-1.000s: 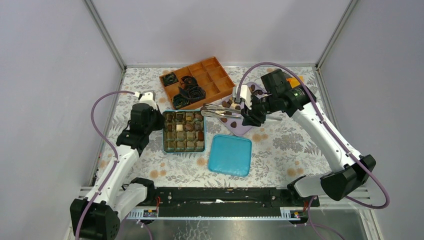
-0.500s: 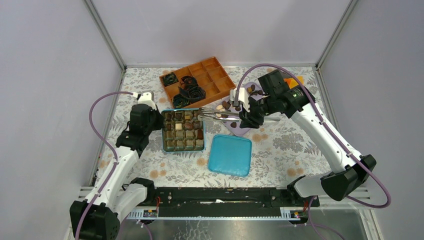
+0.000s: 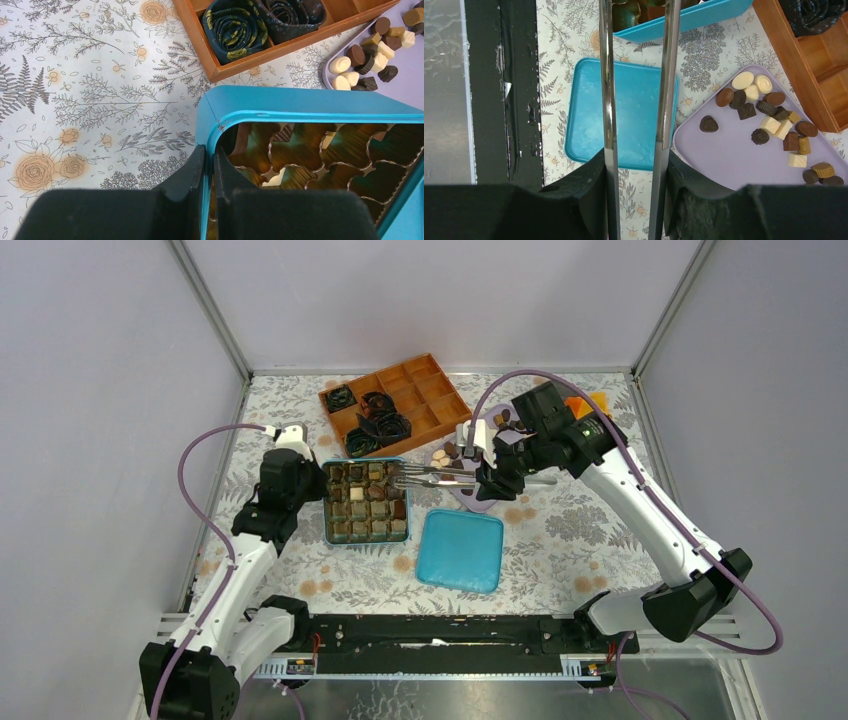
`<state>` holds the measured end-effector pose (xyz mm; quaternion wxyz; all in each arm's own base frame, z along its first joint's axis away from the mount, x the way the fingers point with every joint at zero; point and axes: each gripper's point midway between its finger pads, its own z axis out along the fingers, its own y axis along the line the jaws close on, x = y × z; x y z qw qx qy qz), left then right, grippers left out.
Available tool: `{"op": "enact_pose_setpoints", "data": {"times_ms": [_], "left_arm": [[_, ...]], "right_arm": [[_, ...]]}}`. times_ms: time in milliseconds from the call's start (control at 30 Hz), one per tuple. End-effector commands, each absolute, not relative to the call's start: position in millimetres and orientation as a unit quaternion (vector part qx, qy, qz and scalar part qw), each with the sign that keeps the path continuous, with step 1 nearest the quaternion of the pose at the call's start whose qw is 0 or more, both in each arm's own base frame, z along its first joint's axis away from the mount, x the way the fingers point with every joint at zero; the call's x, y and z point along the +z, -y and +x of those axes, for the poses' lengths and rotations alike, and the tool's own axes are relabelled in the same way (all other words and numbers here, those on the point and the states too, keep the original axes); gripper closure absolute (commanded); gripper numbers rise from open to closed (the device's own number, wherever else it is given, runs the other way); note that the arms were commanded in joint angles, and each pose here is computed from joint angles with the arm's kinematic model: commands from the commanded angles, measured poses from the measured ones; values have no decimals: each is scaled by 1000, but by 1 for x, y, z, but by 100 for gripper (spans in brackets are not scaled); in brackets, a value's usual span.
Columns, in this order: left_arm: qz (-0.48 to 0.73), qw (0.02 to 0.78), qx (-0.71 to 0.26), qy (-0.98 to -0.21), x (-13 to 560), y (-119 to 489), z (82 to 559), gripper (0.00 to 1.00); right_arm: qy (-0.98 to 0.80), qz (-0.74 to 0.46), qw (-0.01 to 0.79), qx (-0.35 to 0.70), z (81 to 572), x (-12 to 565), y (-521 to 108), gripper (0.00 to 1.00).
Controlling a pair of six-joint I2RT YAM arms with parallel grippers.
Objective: Pack the chocolate
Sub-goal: Place the fake chocolate in the packing box.
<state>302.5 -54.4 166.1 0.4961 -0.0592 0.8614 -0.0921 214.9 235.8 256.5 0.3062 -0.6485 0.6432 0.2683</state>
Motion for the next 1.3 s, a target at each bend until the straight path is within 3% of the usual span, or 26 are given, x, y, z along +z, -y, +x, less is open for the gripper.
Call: {"op": "enact_pose_setpoints", "data": {"times_ms": [0, 900, 1267], "left_arm": [[-75, 562, -113, -816, 205, 56, 320, 100], [-62, 603, -126, -786, 224, 60, 317, 100], [-62, 529, -131, -836, 189, 69, 324, 100]], "right_arm": [[-615, -660, 328, 280, 207, 276, -242, 98], [-606, -704, 302, 215, 202, 250, -246, 98], [-600, -745, 270, 110, 210, 214, -265, 98]]}}
